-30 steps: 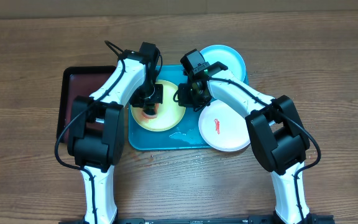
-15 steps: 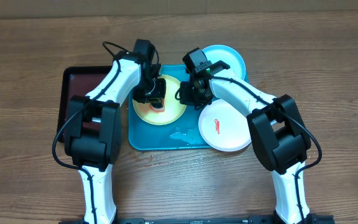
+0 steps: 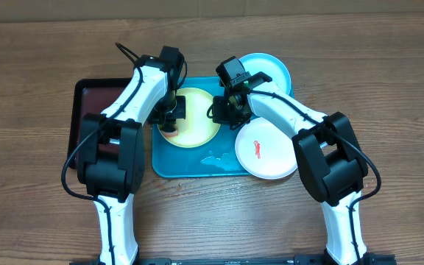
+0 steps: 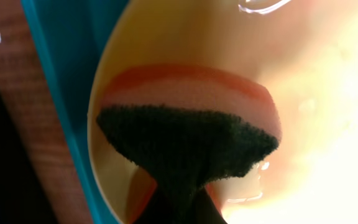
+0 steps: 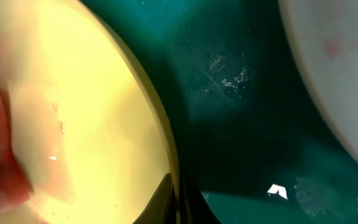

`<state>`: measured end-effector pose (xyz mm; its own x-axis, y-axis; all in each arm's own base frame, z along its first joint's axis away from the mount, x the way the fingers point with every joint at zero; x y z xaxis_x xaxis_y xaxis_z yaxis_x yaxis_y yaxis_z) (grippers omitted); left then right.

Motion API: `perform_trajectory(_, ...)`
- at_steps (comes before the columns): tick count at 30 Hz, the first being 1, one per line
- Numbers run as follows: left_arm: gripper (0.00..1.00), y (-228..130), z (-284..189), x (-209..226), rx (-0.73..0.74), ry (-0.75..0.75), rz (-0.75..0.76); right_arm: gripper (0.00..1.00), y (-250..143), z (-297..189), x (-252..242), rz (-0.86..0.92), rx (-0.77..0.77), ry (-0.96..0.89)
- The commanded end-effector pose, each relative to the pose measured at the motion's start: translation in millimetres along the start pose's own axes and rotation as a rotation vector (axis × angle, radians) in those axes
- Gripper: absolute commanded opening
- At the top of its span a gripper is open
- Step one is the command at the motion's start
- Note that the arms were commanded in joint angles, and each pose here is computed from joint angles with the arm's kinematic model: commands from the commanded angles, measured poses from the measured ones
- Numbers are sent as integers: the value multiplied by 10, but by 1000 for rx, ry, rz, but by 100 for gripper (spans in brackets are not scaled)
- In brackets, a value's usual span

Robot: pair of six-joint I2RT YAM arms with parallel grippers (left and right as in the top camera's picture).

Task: Clean dirty plates on tray and stack at the side
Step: 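Scrub the yellow plate with the sponge while right gripper holds it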

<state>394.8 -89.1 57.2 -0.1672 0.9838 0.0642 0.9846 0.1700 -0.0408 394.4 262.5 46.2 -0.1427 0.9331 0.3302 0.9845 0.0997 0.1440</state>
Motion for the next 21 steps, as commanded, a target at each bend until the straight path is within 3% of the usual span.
perform_trajectory(1, 4, -18, -56, -122, 27, -71, 84, 4, -64, 137, -28, -8, 35, -17)
perform_trajectory(6, 4, -107, -110, -466, 57, -293, 264, 4, -66, 137, -27, -8, 36, -17)
perform_trajectory(13, 4, 83, -161, -731, -68, -386, 310, 4, -68, 137, -27, -8, 37, -17)
perform_trajectory(17, 4, 267, -143, -664, -157, -295, 246, 4, -68, 137, -28, -8, 37, -18)
perform_trajectory(21, 4, 365, -95, -296, -215, -28, 39, 4, -68, 137, -28, -8, 37, -18)
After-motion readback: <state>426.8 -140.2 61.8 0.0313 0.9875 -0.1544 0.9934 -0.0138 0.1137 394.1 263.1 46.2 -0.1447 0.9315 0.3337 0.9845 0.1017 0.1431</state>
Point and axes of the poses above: each gripper's point midway between its finger pads, its own z axis out along the fingers, its own x axis along the line the jaws close on, y = z × x, the point moved 4 cm from there along -z, back along the fingers, and after that the axes turned 7 degrees about -z, right-handed, at the moved point
